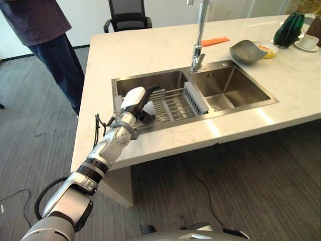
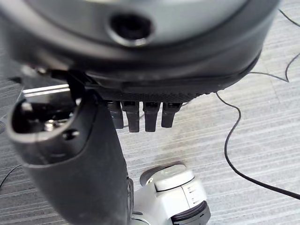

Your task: Place the dishes in the dishwasher.

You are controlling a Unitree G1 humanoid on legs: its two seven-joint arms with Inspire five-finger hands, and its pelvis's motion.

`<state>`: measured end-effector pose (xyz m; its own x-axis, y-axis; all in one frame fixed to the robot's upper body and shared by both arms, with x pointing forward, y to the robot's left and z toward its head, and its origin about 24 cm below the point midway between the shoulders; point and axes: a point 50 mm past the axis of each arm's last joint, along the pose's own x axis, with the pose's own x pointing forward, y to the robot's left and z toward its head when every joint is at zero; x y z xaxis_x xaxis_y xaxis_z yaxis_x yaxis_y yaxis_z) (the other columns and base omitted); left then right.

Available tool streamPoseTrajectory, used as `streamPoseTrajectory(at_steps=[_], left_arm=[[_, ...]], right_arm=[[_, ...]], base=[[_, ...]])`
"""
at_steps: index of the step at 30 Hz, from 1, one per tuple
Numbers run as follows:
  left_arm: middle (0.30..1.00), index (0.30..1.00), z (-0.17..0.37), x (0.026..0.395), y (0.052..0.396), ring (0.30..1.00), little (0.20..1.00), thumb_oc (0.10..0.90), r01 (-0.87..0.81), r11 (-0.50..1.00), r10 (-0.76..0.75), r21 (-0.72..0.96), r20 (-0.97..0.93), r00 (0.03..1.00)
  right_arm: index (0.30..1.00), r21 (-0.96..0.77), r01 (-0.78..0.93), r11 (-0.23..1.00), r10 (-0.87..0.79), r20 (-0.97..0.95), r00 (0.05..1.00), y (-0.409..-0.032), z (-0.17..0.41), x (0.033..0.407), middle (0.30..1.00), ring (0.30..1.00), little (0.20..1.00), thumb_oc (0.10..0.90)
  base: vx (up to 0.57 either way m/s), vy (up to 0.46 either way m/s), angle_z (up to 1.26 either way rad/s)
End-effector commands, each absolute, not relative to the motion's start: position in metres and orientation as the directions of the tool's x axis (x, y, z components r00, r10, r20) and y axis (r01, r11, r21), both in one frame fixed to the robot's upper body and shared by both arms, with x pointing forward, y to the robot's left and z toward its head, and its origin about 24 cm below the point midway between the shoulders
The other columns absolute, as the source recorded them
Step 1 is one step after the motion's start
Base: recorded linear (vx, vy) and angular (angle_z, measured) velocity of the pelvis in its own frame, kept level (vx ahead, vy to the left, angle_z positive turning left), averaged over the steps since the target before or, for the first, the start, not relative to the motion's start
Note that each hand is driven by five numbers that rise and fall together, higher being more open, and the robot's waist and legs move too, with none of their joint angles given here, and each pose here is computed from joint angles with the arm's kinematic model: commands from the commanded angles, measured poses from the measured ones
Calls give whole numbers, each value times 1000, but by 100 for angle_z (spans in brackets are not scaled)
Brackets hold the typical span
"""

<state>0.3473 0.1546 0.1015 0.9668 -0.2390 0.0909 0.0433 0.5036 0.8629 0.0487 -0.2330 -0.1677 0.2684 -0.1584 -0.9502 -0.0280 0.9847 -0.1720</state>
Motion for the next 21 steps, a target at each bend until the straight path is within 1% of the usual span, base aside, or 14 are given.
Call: streamPoseTrajectory(at_steps=[1,4,5,6,10,12,15,17,18,20,21], left_arm=[[900,900,178,379,136,900,900,800,-158,490,-243,857,308,920],[900,900,171,388,139,900,900,800,-134,440,-208,888,246,947],[900,900,165,393,139,900,900,800,-103,411,-186,906,195,963],[900,900,165,393,139,900,900,800,-104,411,-187,906,195,963],[900,900,153,403,142,900,900,800,-53,330,-139,943,104,985],[900,900,148,407,144,900,900,800,-24,279,-119,960,59,991],[900,900,134,410,153,900,900,800,69,171,-70,983,-58,996],[900,900,132,411,155,900,900,800,88,148,-62,985,-80,995],[900,900,121,410,163,900,900,800,139,114,-18,984,-138,990],[900,900,117,410,168,900,900,800,153,91,2,984,-154,988],[300,300,116,409,172,300,300,400,159,79,16,984,-161,987]], right_arm=[[900,-200,-101,975,-172,-957,233,-250,-165,41,900,900,900,800],[900,-189,-116,975,-158,-959,235,-249,-165,43,900,900,900,800],[900,-183,-129,975,-148,-959,243,-248,-165,45,900,900,900,800],[900,-183,-128,975,-148,-959,243,-248,-165,45,900,900,900,800],[900,-171,-159,972,-127,-959,255,-246,-164,50,900,900,900,800],[900,-169,-175,970,-120,-958,261,-246,-164,53,900,900,900,800],[900,-165,-202,965,-109,-959,262,-248,-163,57,900,900,900,800],[900,-163,-208,965,-105,-959,264,-248,-163,58,900,900,900,800],[900,-158,-220,963,-96,-959,265,-247,-163,58,900,900,900,800],[900,-158,-224,962,-96,-959,267,-248,-162,59,900,900,900,800],[900,-160,-225,961,-96,-958,270,-248,-162,61,900,900,900,800]], base=[[-18,-19,-6],[-22,-20,-4],[0,0,0],[0,0,0],[7,-6,-3],[7,-5,-6],[-6,-2,-1],[0,0,0],[0,0,0],[-7,-7,-10],[-7,-2,-12]])
